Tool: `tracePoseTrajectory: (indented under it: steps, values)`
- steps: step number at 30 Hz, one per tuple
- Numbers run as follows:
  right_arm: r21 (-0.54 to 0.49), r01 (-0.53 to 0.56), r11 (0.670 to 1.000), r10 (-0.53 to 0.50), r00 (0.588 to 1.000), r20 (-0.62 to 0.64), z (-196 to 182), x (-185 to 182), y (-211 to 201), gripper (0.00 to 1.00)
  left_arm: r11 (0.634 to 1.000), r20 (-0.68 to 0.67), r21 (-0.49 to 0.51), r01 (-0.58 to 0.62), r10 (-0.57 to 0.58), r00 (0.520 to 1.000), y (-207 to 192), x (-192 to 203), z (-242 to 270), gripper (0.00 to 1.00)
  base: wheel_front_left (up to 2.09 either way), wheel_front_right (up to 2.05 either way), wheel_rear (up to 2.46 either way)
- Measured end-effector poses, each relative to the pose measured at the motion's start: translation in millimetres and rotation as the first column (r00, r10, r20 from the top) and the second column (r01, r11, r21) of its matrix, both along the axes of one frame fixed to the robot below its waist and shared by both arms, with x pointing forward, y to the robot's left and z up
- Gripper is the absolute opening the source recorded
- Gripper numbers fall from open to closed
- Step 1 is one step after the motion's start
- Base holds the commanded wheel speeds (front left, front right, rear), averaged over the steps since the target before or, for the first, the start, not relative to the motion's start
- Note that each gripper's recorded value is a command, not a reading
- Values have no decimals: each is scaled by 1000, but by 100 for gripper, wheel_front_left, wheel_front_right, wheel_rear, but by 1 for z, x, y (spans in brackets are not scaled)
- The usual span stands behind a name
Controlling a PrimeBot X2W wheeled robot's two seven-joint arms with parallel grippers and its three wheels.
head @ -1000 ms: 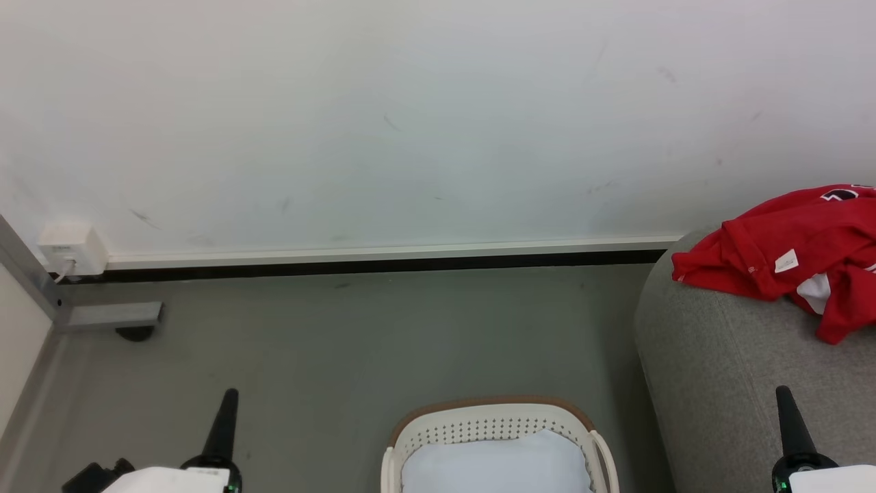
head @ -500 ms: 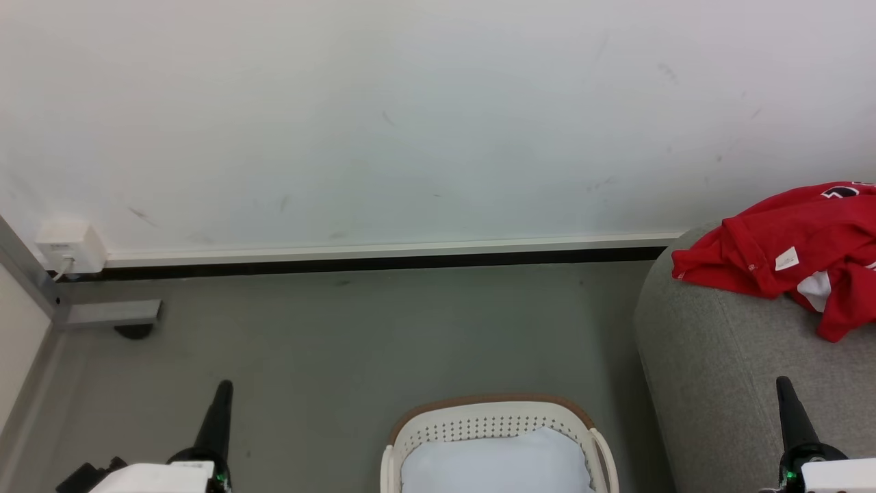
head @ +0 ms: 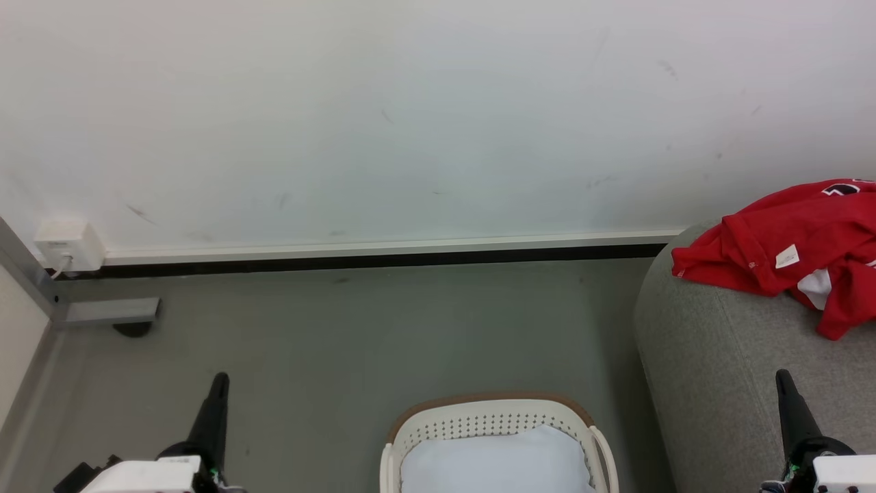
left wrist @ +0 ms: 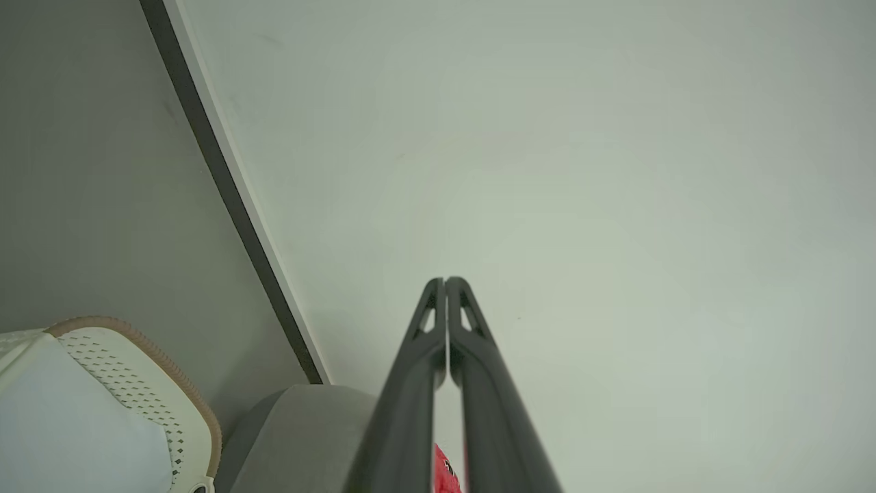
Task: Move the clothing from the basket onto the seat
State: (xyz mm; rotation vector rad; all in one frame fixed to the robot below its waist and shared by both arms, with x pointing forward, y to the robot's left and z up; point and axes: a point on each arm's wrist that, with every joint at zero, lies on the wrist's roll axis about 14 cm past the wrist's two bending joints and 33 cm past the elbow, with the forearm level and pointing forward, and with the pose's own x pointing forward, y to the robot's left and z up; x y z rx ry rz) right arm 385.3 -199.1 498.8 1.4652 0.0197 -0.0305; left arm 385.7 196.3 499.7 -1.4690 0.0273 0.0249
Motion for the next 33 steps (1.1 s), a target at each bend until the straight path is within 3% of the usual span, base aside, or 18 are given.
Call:
tracePoseTrajectory:
  steps: [16, 33]
  values:
    - [107, -10, 994, 7, 1000, 28, 7, 4, 1, 0, 995, 24, -98, 1, 2, 1000, 3, 3, 6, 0, 0, 0, 0]
    - [112, -10, 994, 6, 1000, 30, 8, 4, 0, 0, 995, 26, -102, 0, 2, 1000, 3, 4, 6, 0, 0, 0, 0]
